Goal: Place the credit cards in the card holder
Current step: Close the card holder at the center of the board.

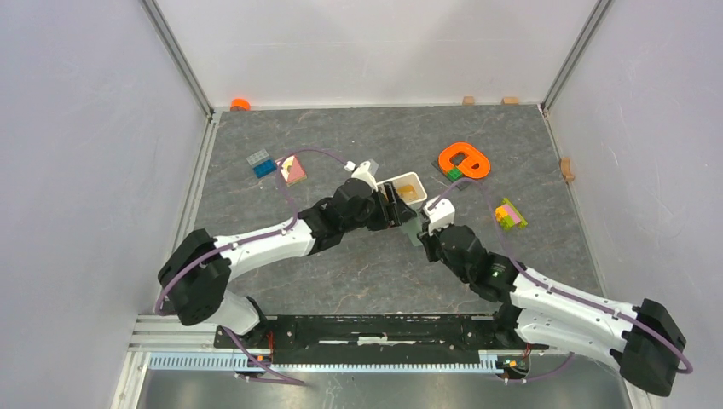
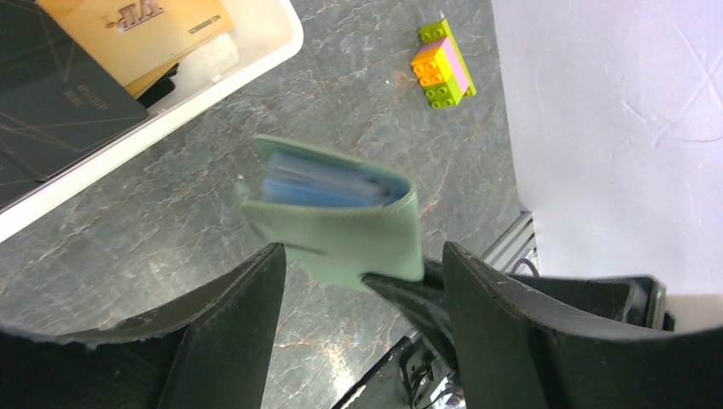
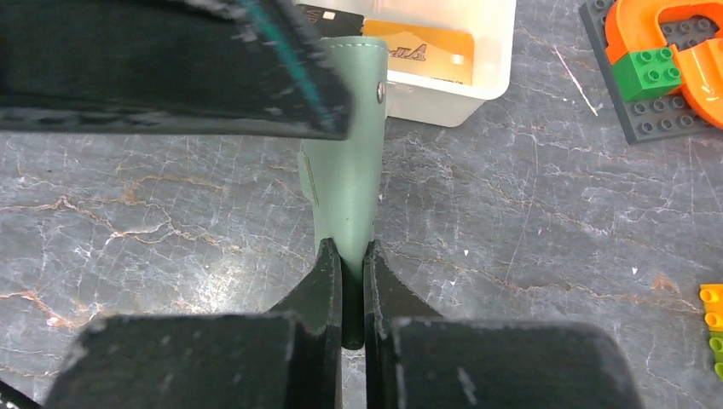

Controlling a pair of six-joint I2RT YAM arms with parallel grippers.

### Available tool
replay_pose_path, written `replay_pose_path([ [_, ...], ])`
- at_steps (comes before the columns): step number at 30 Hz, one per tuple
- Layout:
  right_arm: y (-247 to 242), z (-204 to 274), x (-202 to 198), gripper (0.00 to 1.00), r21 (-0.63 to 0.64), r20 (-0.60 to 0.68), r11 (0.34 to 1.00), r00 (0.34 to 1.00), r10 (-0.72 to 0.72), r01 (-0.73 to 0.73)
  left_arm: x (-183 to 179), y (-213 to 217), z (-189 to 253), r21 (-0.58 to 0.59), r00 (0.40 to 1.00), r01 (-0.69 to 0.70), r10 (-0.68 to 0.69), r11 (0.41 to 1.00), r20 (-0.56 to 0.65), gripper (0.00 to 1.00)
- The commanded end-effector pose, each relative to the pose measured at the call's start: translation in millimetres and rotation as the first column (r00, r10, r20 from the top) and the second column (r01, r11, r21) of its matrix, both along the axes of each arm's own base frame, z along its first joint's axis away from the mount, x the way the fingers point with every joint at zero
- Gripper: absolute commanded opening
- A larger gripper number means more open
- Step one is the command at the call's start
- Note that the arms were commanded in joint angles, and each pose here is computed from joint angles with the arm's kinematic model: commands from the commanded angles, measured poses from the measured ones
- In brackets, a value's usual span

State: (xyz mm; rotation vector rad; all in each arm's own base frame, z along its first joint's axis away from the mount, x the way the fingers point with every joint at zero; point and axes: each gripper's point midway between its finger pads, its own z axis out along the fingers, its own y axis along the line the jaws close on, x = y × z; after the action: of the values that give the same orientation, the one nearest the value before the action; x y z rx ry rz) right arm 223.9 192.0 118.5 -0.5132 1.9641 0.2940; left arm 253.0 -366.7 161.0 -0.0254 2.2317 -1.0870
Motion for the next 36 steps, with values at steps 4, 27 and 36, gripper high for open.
replay_pose_path([
  [4,20,25,8,0.00,-0.033,0.149,0.998,0.987,-0.056,0.062,1,-16,2,-0.107,1.000,0.007,-0.008,0.994,-0.012,0.76],
  [27,33,6,-24,0.46,-0.315,0.244,0.937,0.967,-0.074,0.151,-27,1,-58,-0.080,0.992,0.034,-0.043,0.996,-0.121,0.02],
  [36,18,7,-27,0.90,-0.238,0.123,0.967,0.990,-0.062,0.090,-81,22,-102,-0.160,0.951,0.162,-0.198,0.974,-0.238,0.02],
])
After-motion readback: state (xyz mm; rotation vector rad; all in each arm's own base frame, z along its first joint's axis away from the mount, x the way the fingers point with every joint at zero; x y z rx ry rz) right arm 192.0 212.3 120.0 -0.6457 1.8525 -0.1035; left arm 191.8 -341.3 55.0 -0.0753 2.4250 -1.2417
